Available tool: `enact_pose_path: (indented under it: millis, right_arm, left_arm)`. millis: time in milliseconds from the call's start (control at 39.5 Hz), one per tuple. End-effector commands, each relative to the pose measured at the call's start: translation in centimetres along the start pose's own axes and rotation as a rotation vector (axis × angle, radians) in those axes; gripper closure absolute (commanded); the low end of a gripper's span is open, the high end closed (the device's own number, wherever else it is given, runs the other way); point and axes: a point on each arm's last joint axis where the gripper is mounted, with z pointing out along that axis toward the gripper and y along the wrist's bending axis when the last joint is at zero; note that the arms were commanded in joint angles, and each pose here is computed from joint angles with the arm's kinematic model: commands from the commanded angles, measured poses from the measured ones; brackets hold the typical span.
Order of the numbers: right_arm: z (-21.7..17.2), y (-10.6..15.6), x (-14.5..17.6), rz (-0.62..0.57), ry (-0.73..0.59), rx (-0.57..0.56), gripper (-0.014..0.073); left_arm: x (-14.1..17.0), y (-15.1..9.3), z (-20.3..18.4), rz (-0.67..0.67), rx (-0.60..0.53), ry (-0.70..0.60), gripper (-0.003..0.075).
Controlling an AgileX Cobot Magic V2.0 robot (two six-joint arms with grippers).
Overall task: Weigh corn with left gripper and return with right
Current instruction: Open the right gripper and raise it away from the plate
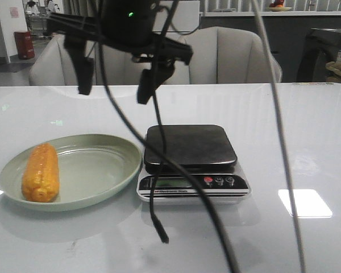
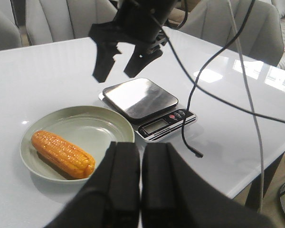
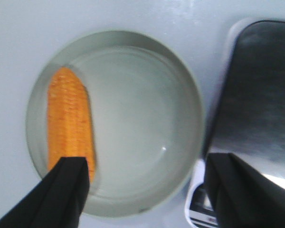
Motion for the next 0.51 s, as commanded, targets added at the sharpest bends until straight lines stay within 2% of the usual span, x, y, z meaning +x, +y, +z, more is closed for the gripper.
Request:
enact_pose_path:
  millis: [0,152,329,481]
  right_arm:
    - [-5.8,-1.6,-1.6,-0.090,-0.076,-0.003,-0.0003]
    - [-8.8,-4.5,-2.0,-0.196,-0.076,0.021,-0.0003]
    - [-11.5,-8.6,-1.4,-0.177,-0.105,0.002,-0.0003]
    - [-12.9,-12.1,1.1,-0.160,-0.124,-0.004,-0.0003]
  left_arm:
    - [-1.4,-0.1,-0.8,-0.002,0.007,-0.130,0.0587]
    - [-1.4,-0.1,-0.8,-0.002,0.007,-0.130,0.0587]
    - [-1.4,-0.1,-0.8,-0.002,0.007,-0.130,0.0587]
    - [-1.4,-0.1,-0.8,-0.002,0.007,-0.130,0.0587]
